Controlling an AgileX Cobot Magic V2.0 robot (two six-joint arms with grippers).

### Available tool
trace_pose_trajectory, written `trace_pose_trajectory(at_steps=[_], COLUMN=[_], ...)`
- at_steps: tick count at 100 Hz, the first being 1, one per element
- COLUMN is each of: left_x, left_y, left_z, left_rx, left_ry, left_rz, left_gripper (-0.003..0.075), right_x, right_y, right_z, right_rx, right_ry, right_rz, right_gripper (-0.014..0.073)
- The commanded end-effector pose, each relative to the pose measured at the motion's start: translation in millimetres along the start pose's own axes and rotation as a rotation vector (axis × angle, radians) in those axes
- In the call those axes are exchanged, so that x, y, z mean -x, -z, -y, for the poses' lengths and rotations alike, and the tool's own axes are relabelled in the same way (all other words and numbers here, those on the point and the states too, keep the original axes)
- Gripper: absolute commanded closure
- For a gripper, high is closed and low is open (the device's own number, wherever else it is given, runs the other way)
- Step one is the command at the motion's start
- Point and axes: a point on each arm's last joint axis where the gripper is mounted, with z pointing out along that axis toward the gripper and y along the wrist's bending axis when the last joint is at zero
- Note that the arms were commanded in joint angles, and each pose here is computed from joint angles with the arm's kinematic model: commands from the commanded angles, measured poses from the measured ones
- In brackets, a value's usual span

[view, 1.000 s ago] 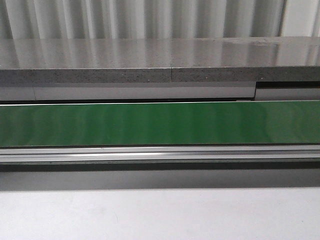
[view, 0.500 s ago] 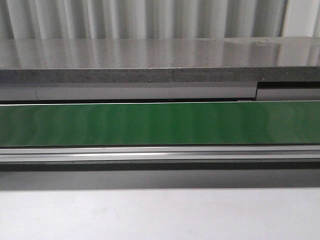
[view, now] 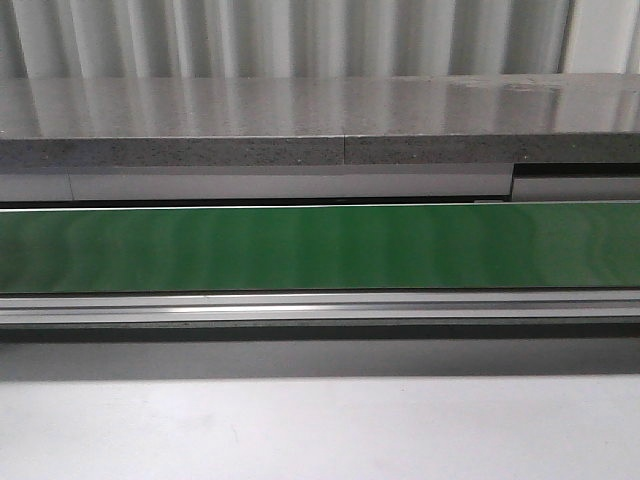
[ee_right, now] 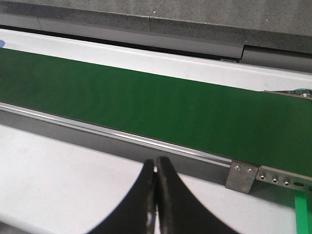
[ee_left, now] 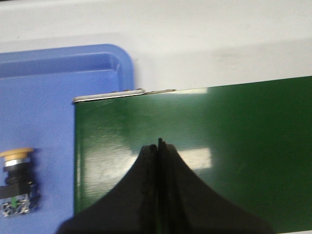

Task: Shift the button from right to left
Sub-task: 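Lower the button into the blue tray and open the left gripper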

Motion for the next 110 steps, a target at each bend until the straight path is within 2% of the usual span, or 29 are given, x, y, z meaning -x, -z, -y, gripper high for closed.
trace_pose_trajectory(at_steps=[1, 17, 28, 64, 91, 110], left_x=[7.1, -10.7, -28.7, -85.7, -123.1, -148.6], left_y=[27.1, 42.4, 52.7, 89.9, 94.7, 98.4], left_z=[18.3, 44.4, 53.2, 52.1, 46.5, 44.9], left_rx=[-0.031, -0.087, -0.110, -0.108, -0.068, -0.039], left_ry=[-0.004, -0.024, -0.026, 0.024, 0.047, 0.061], left_rz=[0.180, 0.342, 0.414, 0.627, 0.685, 0.820], left_gripper=[0.0740, 0.0740, 0.0740, 0.0740, 0.0740, 0.0740], right_x=[13.3, 13.3, 13.3, 13.3, 13.4, 13.4], right_y=[3.3, 3.3, 3.3, 3.3, 3.3, 3.3], right_z=[-0.4, -0.4, -0.4, -0.4, -0.3, -0.3], right_rx=[-0.001, -0.001, -0.001, -0.001, -0.002, -0.002], right_ry=[0.003, 0.003, 0.003, 0.003, 0.003, 0.003], right_rz=[0.085, 0.085, 0.085, 0.085, 0.085, 0.085], right_gripper=[0.0662, 0.0662, 0.0662, 0.0662, 0.0662, 0.0662])
